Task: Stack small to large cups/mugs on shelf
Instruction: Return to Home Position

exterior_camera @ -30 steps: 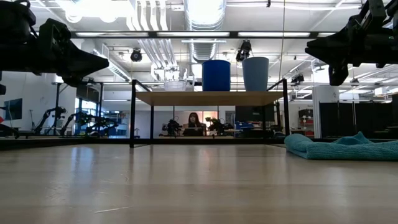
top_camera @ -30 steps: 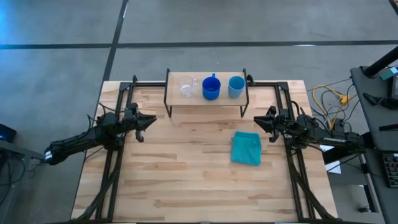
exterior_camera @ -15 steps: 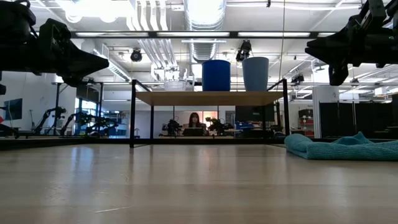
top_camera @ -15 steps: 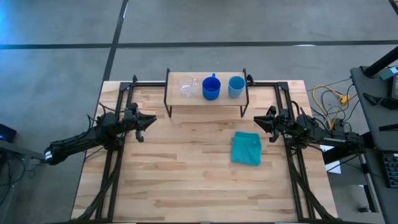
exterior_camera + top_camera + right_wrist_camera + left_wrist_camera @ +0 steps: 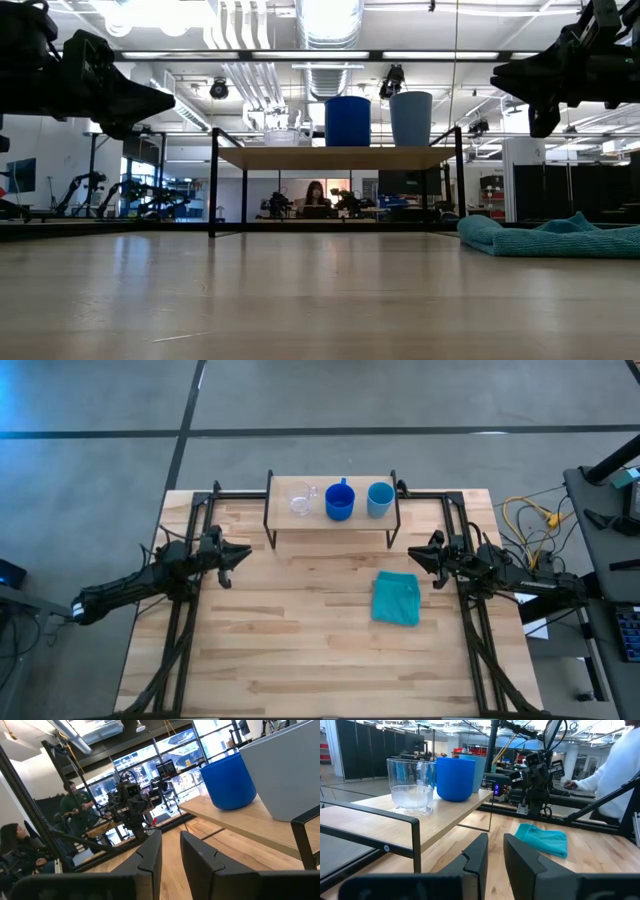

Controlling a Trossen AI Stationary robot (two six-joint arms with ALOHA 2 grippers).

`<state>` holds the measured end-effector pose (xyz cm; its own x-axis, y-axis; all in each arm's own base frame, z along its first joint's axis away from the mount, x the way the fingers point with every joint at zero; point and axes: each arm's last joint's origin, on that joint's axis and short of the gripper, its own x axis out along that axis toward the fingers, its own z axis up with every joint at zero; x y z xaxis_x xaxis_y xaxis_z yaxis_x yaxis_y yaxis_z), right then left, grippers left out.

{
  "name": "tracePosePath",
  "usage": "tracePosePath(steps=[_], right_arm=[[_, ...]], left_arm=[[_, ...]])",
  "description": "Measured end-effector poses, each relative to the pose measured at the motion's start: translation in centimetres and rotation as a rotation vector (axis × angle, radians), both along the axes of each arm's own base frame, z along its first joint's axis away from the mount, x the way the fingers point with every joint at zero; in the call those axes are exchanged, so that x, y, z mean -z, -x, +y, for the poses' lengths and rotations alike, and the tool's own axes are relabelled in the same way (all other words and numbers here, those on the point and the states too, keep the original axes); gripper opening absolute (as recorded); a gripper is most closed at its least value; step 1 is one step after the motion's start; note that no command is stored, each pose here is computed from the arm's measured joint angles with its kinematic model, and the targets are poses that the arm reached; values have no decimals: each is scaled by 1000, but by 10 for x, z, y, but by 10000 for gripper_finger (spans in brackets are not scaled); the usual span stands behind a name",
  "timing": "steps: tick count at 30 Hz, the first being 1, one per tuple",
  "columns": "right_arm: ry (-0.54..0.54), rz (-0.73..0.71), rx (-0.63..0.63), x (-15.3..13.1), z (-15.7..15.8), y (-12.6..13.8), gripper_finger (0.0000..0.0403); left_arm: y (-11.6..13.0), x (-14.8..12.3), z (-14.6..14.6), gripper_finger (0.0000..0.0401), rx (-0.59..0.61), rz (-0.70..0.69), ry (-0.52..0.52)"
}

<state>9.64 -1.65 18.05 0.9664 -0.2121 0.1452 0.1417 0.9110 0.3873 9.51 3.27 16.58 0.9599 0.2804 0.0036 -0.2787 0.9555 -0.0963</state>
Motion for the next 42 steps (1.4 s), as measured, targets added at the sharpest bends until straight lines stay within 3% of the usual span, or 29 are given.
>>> tracePosePath(steps=[42], right_arm=[[0,0,0,0,0,0,60]], left_arm=[[0,0,0,47,0,0,0]])
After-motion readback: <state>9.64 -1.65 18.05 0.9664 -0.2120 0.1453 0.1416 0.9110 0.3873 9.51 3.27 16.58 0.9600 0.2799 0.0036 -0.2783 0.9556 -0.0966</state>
